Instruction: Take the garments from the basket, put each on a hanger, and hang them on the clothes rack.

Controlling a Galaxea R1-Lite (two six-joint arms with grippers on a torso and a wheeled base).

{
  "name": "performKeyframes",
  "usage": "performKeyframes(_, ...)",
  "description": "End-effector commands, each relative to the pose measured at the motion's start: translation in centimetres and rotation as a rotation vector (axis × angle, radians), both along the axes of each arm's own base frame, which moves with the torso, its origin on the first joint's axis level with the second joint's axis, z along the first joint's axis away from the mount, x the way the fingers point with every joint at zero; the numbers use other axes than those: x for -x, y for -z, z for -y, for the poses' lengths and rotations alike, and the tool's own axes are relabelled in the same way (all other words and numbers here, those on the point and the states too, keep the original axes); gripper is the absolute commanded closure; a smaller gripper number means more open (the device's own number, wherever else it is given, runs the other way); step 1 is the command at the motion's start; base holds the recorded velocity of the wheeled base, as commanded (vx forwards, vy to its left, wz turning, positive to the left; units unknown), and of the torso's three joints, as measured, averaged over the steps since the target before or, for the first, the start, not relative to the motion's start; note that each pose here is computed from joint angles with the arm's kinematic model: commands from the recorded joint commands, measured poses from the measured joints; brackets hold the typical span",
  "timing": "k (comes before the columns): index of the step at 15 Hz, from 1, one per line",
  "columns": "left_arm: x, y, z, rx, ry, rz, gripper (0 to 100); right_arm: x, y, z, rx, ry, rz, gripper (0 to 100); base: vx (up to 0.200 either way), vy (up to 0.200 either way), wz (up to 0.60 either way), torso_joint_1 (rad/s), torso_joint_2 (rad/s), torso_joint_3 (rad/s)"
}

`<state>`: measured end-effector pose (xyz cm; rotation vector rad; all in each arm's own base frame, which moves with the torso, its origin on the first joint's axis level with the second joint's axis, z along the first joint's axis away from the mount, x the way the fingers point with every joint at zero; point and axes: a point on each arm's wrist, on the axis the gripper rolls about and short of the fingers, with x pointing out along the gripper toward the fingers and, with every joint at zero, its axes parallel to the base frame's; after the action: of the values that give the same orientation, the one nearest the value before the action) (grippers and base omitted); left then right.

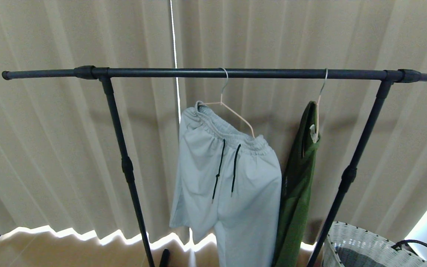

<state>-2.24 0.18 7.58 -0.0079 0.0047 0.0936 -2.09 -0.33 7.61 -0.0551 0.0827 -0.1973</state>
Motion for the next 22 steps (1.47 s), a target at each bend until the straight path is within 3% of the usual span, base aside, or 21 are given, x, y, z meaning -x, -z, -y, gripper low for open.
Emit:
performKeyframes(1, 0.0, 0.0, 0.0, 0.013, -0.003, 0.0, 0, 0.35, 0.12, -0.05, -0.026, -0.054, 0.044, 0, 0.0, 0.0, 0.0, 0.0, 0.0, 0.0)
performKeyframes(3, 0.0, -0.01, -0.01, 0.047, -0.006, 0.005, 0, 0.38, 0.05, -0.06, -0.026, -0.057, 0.047, 0, 0.0, 0.0, 0.0, 0.0, 0.0, 0.0)
performKeyframes(22, 0.0, -0.01, -0.02, 0.047, -0.008, 0.005, 0, 0.36, 0.04, -0.06, -0.043, -0.054, 0.056, 0, 0.0, 0.0, 0.0, 0.0, 0.0, 0.0)
